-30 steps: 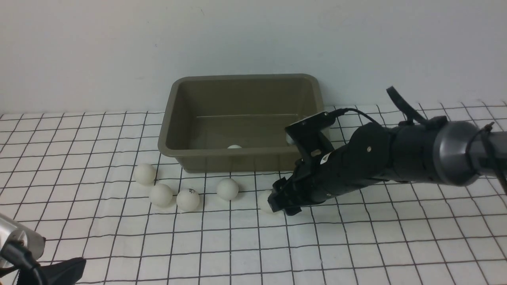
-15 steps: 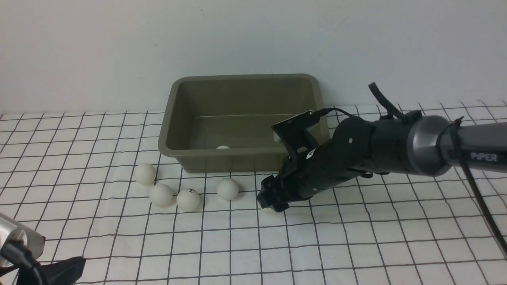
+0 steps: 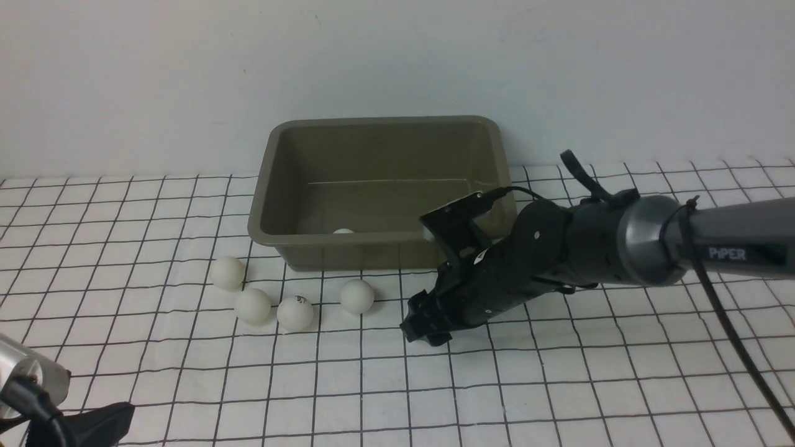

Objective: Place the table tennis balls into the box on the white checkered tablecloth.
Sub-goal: 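Reach for and grasp a ping pong ball on the table, then release the ping pong ball into the bin and lift the gripper away, then reach for and grasp a ping pong ball on the table beside the basket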

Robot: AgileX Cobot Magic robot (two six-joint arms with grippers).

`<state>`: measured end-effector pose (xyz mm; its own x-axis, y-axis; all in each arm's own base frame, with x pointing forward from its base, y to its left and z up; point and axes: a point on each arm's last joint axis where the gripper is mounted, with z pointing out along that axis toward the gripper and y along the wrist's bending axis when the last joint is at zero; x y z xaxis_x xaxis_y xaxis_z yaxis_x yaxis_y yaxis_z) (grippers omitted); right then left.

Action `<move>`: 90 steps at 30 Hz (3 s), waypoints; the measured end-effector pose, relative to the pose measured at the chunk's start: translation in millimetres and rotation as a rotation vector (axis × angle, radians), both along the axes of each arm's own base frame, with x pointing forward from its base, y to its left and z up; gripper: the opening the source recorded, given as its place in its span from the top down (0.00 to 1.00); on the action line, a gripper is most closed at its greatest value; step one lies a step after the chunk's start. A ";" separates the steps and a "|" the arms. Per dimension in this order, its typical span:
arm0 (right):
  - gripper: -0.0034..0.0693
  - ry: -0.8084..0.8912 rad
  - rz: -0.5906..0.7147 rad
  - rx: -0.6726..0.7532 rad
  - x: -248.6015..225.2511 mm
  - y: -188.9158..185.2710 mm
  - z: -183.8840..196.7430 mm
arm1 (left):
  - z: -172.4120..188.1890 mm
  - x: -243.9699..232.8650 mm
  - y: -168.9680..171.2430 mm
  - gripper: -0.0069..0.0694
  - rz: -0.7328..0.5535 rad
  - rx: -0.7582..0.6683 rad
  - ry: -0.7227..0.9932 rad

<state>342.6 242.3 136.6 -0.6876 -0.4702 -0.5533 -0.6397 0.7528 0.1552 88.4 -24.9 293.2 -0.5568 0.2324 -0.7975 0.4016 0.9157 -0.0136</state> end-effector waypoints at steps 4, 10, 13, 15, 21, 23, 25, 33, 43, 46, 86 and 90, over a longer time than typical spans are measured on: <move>0.46 -0.008 -0.005 0.003 0.8 0.1 0.4 | -0.1 0.0 0.1 0.35 0.000 0.002 0.001; 0.46 -0.022 0.030 -0.024 0.1 -1.0 1.8 | -0.1 0.0 0.2 0.35 0.000 0.003 0.001; 0.46 -0.029 0.079 -0.045 -4.1 -2.9 13.7 | -0.2 0.0 0.3 0.35 0.001 0.005 0.001; 0.46 -0.054 0.121 -0.054 -9.3 -5.6 34.0 | -0.2 0.0 0.3 0.35 0.001 0.005 0.001; 0.46 -0.151 0.178 -0.032 -24.2 -14.0 93.2 | -0.2 0.0 0.3 0.35 0.001 0.005 0.001; 0.46 -0.260 0.174 -0.001 -19.6 -13.4 119.8 | -0.2 0.0 0.3 0.35 0.001 0.005 0.001; 0.46 -0.308 0.151 0.015 -9.9 -13.1 127.3 | -0.2 0.0 0.3 0.35 0.001 0.005 0.001; 0.46 -0.338 0.037 0.043 50.8 -23.7 123.0 | -0.4 -0.2 0.2 0.35 -0.001 0.005 0.003; 0.41 -0.222 0.052 0.015 82.2 -46.7 91.6 | -0.4 -0.3 0.1 0.35 -0.002 0.005 0.004; 0.30 -0.238 0.048 0.014 83.7 -47.4 93.0 | -0.4 -0.3 0.1 0.35 -0.002 0.005 0.004; 0.26 -0.504 -0.265 0.152 -115.8 -199.6 363.0 | -7.0 70.1 -6.8 0.38 -0.167 -0.261 -0.056; 0.26 -0.460 -0.193 0.206 -122.1 -192.1 362.9 | -20.4 89.0 -3.9 0.38 -0.156 -0.296 -0.001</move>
<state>220.5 50.3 499.5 -0.4159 -0.2093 -0.8850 -0.5298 0.8467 0.0488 177.4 -28.8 272.8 -0.5323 0.0727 -0.8434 0.5366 0.7995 -0.2698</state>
